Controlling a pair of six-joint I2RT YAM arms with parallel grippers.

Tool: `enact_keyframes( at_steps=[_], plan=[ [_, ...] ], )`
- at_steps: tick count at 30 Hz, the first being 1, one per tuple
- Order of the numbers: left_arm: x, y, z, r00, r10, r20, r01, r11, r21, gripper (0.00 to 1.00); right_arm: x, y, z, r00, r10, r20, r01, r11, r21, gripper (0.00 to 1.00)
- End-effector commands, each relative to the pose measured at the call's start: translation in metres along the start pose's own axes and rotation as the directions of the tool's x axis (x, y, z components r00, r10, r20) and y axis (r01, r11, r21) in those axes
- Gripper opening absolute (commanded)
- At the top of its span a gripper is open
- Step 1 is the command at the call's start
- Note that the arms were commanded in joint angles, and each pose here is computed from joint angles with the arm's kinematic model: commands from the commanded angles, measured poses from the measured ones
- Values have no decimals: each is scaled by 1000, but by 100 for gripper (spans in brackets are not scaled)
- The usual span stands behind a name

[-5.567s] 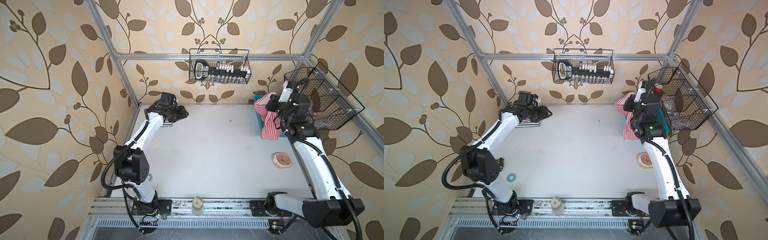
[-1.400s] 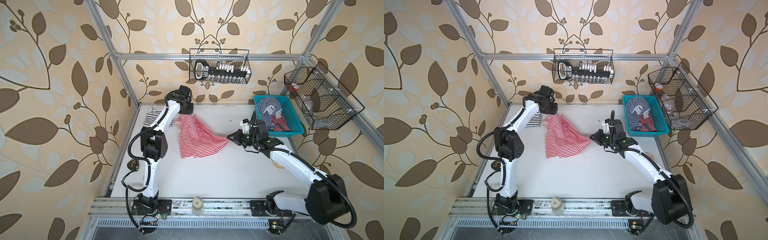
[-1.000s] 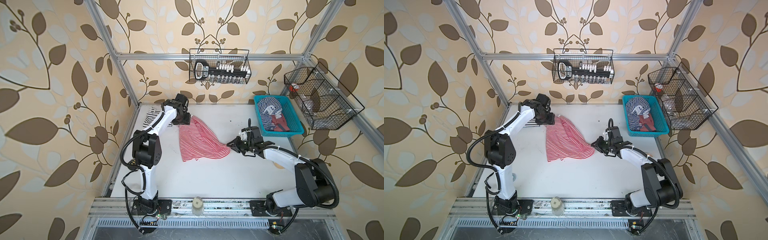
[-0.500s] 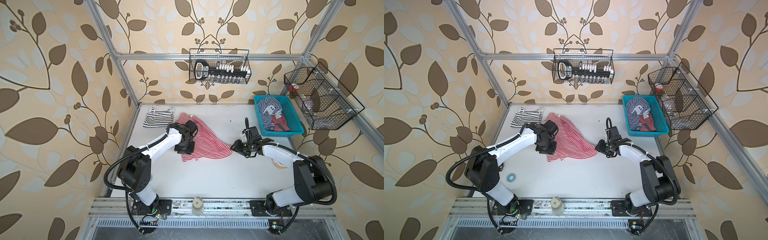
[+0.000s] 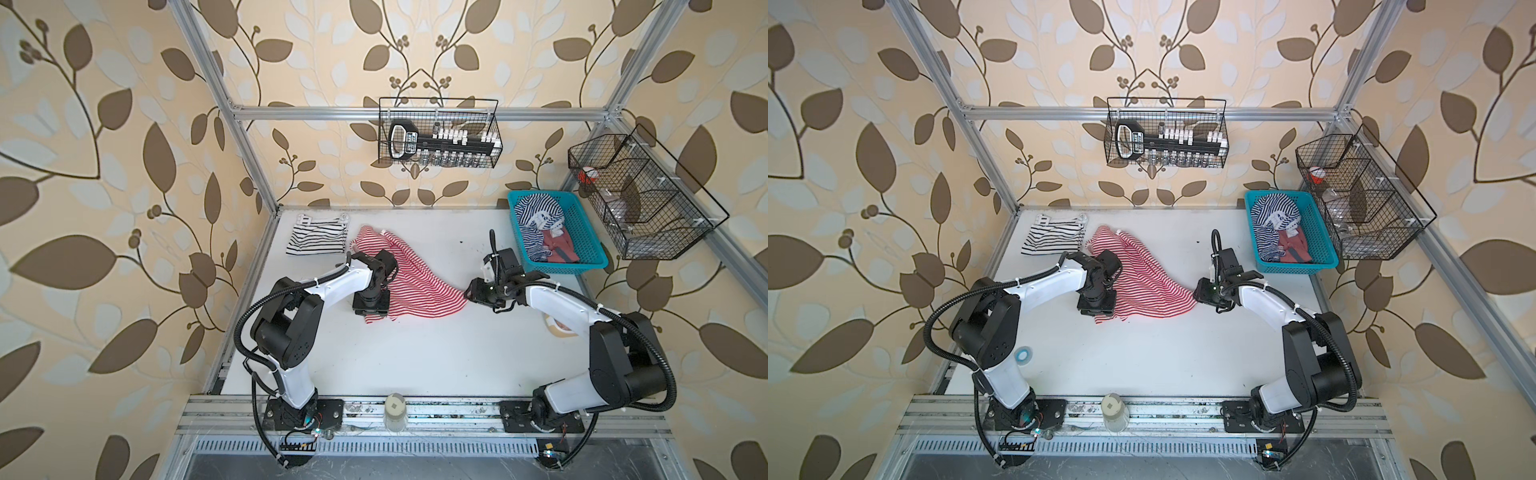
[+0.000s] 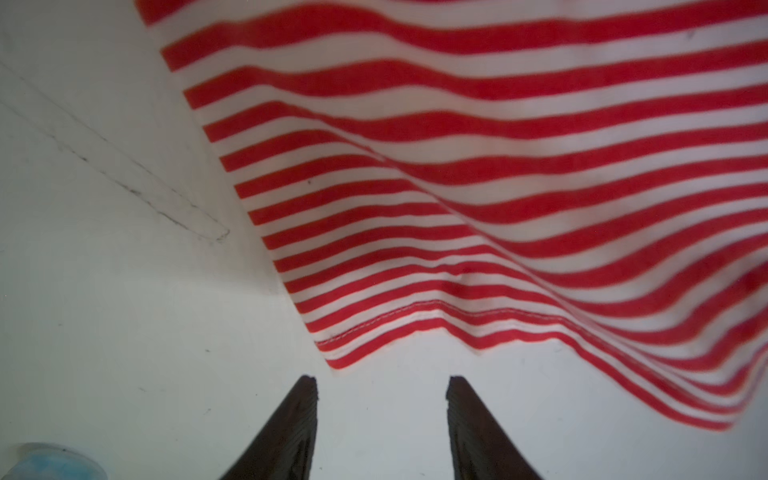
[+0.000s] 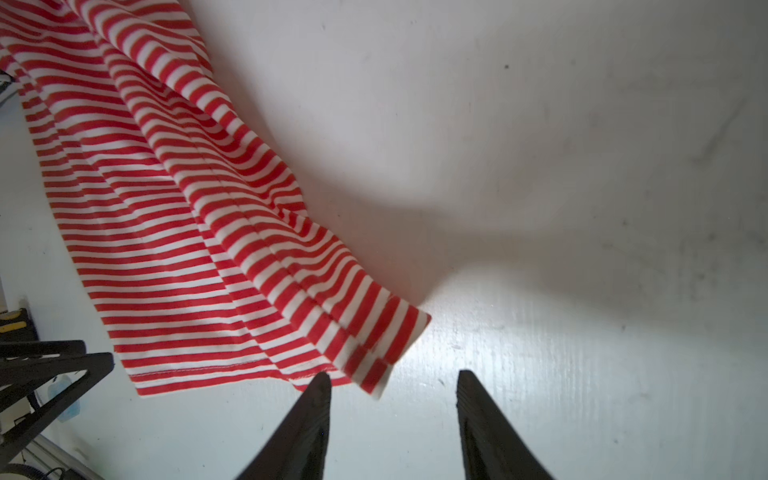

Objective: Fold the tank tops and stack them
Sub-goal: 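Grasp opposite edges of the striped top with the left and right grippers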

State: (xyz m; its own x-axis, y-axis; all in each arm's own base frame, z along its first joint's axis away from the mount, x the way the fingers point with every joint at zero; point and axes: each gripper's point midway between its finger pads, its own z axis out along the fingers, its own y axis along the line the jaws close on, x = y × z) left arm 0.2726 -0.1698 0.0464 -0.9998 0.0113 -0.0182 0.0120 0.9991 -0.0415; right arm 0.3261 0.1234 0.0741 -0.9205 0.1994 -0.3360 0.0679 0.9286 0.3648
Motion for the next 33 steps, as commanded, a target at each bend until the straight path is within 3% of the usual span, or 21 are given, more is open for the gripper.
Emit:
enact_keyframes(
  at_steps=[1,11,21,24,26,29,33],
  plan=[
    [1,-1,6,1000,-18,-15,18,1000,-3,48,-8,9,-8,995,-105,0,105,995,6,51],
    [-1,-3,16,1000,-13,-28,13,1000,-1,39,4,25,12,946,-300,-127,298,954,-33,54],
    [7,2,30,997,-14,-70,12,1000,-27,31,6,6,43,934,-298,-199,312,949,44,54],
    [8,3,33,997,-13,-76,10,999,-34,23,5,3,46,933,-298,-204,315,948,54,52],
    [9,4,35,997,-12,-82,9,999,-38,15,5,2,47,932,-298,-207,317,947,59,48],
    [8,4,34,997,-8,-81,5,999,-42,0,4,0,47,931,-297,-211,317,946,71,34],
    [6,6,25,998,-5,-59,2,999,-48,0,2,2,40,933,-297,-205,317,946,72,16]
  ],
)
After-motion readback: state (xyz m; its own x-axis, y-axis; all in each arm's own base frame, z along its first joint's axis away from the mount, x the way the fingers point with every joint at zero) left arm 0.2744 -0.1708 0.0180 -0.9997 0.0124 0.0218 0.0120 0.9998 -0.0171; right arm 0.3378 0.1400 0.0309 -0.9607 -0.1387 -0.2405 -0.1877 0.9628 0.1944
